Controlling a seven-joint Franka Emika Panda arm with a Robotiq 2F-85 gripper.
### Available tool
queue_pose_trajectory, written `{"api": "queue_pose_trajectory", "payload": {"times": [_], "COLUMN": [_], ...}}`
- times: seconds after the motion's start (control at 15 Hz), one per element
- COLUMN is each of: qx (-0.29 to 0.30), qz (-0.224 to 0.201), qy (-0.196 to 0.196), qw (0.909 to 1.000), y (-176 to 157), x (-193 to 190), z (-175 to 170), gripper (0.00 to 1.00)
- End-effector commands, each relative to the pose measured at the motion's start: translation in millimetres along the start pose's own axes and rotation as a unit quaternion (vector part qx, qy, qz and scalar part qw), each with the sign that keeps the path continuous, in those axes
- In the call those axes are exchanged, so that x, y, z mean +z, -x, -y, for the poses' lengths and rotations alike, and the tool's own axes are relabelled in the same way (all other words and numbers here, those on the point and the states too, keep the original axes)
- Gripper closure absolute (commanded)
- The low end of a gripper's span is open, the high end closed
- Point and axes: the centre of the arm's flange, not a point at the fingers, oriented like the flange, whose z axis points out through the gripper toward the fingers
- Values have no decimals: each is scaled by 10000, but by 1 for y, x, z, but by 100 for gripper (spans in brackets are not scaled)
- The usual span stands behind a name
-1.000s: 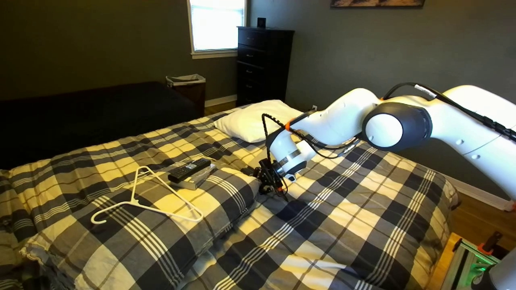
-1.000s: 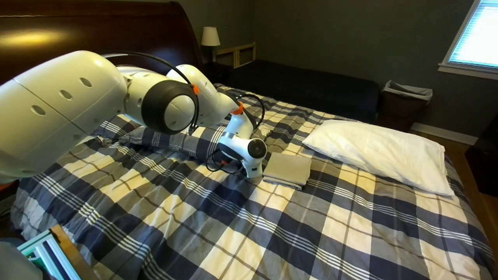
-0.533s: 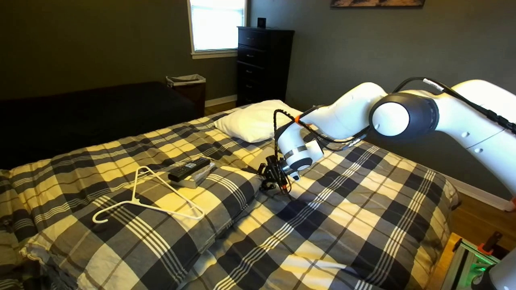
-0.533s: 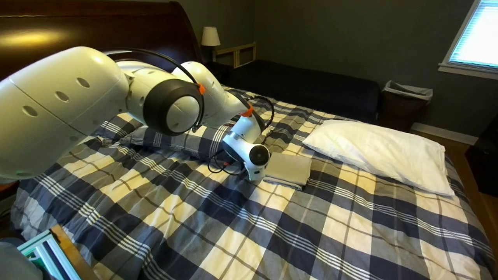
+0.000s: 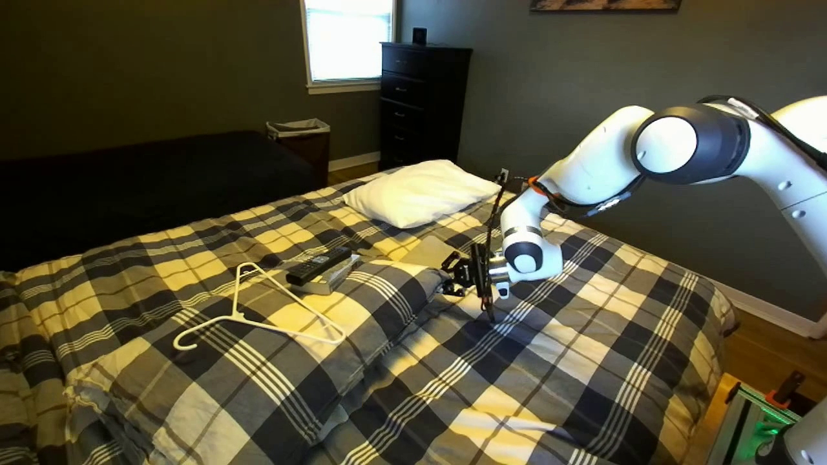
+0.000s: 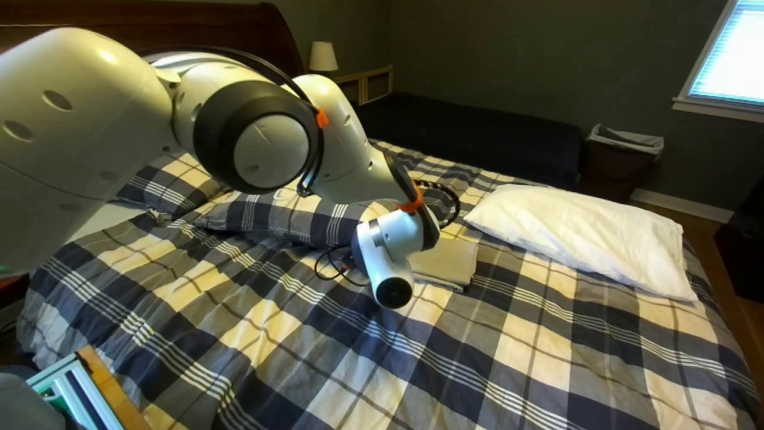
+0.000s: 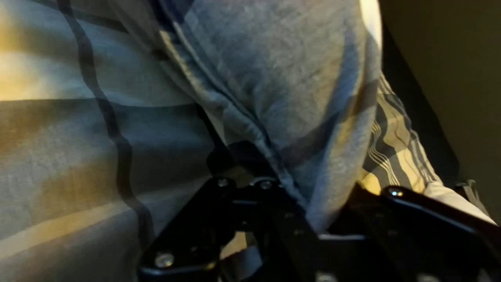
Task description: Slide the pillow diagonally to the right of the the bed by pulling the bottom right corner of the pillow
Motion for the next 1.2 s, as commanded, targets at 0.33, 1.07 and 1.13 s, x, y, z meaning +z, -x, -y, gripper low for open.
{"api": "queue_pose_trajectory", "payload": {"times": [0.33, 1.07, 1.13], "qx": [1064, 1334, 1430], "qz": [-216, -744, -802], "qy": [-1560, -1744, -1792], "qw": [9818, 9727, 9701], "y": [-58, -82, -87], "x": [-167, -210, -227], "z": [-39, -72, -77], "gripper": [98, 98, 98]}}
